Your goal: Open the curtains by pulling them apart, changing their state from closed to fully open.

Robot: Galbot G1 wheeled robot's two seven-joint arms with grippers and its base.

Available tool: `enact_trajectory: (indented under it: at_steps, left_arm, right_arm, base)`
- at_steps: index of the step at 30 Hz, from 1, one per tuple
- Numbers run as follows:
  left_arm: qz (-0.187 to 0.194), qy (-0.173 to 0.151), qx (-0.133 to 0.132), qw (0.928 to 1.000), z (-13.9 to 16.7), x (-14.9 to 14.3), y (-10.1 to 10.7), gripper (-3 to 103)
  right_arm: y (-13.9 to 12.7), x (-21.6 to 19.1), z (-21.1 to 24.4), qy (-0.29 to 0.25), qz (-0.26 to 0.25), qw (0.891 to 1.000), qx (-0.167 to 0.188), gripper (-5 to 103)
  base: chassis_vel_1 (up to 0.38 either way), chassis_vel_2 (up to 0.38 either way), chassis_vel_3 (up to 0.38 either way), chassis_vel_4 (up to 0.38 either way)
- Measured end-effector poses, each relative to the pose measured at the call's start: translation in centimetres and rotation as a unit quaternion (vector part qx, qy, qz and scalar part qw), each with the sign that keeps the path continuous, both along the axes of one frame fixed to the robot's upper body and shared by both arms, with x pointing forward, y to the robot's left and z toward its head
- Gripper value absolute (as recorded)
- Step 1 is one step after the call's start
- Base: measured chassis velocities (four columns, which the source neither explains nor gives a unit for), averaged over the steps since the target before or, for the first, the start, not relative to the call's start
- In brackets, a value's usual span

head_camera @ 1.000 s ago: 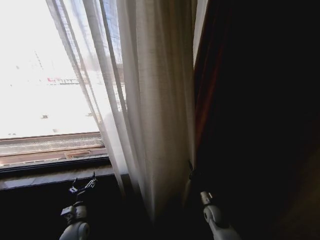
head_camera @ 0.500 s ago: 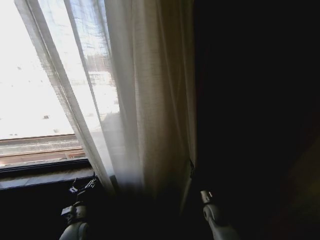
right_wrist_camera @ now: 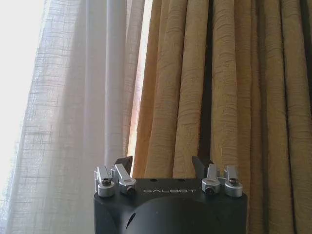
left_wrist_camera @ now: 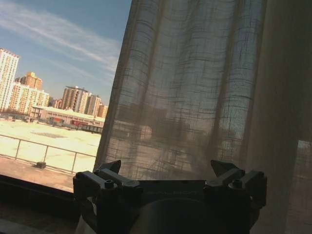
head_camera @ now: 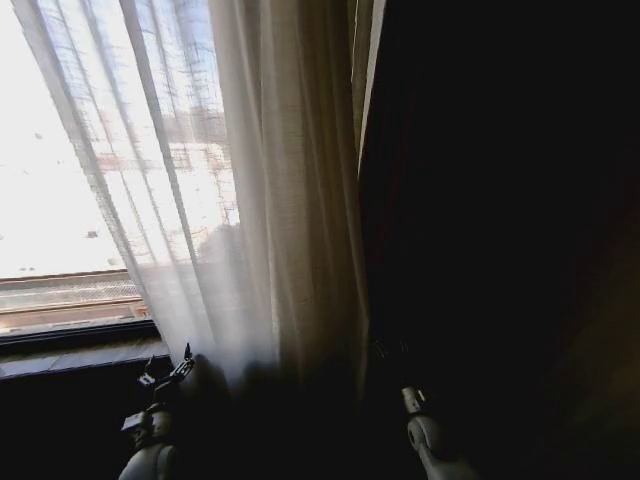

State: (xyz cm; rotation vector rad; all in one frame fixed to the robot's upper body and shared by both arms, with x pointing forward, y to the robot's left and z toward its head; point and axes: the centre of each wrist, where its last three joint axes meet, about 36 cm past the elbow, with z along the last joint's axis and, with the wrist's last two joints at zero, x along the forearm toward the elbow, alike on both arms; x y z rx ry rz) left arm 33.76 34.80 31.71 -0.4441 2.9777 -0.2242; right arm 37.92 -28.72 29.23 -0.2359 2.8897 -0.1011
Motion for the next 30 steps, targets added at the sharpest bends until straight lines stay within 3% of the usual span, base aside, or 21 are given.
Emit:
enact_trajectory:
  at_steps: [1,5,8,20,30]
  left_arm:
    - [0.000,0.000,0.000,1.0000,0.0,0.0,0.0,100]
    - [0.000,0.000,0.000,1.0000,0.0,0.0,0.0,100]
    - [0.000,0.000,0.000,1.0000,0.0,0.0,0.0,100]
    - [0.000,0.000,0.000,1.0000,0.0,0.0,0.0,100]
    - [0.000,0.000,0.000,1.0000,0.0,0.0,0.0,100]
  right_arm:
    - [0.0,0.0,0.0,0.000,0.000,1.000,0.000,67]
    - [0.3,-0.8,-0.1,0.006,0.005,1.000,-0.020,88]
    - [0.8,-1.0,0.0,0.007,-0.003,1.000,-0.022,97]
    - [2.1,-1.3,1.3,0.002,0.013,1.000,-0.029,100]
    - [3.4,-2.0,1.4,-0.001,0.020,1.000,-0.022,100]
  base:
    - [0.000,0.000,0.000,0.000]
    - [0.000,0.000,0.000,0.000]
    - [0.000,0.000,0.000,0.000]
    - [0.045,0.042,-0.043,-0.046]
    - [0.217,0.211,-0.212,-0.214]
